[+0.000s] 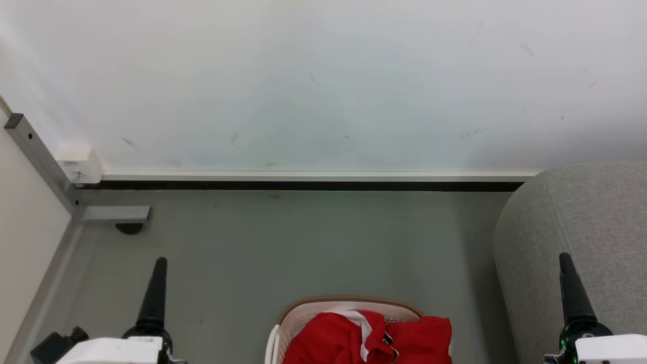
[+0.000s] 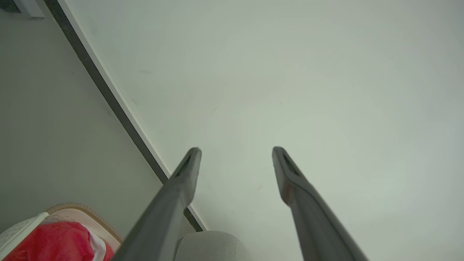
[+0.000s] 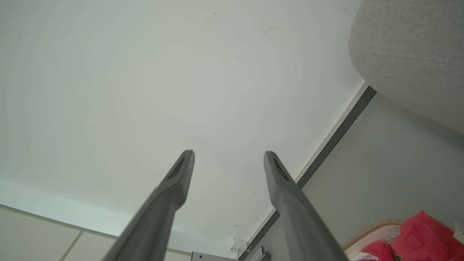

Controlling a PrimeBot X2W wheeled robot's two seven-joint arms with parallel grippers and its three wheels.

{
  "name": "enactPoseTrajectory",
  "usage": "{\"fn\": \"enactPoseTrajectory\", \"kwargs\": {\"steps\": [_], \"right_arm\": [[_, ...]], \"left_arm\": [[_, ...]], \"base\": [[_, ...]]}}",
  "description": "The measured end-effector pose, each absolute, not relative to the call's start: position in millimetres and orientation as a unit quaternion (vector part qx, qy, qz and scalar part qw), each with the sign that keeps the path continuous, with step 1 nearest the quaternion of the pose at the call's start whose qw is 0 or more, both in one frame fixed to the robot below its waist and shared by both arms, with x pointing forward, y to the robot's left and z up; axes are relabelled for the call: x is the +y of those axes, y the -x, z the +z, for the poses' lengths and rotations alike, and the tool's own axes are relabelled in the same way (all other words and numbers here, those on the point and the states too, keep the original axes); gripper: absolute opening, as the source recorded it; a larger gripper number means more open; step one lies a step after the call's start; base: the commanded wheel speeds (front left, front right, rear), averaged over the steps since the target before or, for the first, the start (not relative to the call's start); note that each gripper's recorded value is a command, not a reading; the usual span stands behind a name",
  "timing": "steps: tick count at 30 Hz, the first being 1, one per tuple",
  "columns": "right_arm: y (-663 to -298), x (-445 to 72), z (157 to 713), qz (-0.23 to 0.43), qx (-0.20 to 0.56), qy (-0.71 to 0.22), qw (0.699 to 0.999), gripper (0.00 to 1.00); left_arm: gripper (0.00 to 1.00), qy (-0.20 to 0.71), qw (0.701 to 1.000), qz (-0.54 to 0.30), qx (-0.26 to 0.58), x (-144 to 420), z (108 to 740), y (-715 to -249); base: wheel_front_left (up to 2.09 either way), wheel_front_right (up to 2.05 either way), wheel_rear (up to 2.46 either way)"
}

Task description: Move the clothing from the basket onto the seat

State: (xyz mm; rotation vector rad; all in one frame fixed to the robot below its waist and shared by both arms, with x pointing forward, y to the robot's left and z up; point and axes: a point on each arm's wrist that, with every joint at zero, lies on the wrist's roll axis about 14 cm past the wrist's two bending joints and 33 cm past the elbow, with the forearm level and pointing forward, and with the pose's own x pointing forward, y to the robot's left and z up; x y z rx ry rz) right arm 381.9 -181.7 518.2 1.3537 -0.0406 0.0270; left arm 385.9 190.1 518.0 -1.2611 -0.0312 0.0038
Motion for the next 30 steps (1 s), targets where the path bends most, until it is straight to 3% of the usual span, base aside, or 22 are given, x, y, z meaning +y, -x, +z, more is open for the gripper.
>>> {"fn": "enactPoseTrajectory", "kwargs": {"steps": [19,30], "right_arm": [[-375.3,-163.9,515.5,0.041,-0.014,-0.428,0.903,1.00],[-372.2,-157.2,510.3,0.054,-0.011,-0.324,0.945,1.00]], "left_arm": [[1.00,0.408,0.912,-0.007,-0.033,186.1,526.9,-384.3],[1.00,0.301,0.953,-0.022,-0.029,177.9,525.4,-383.2]], "base": [[0.00,0.00,0.00],[0.00,0.00,0.00]]}}
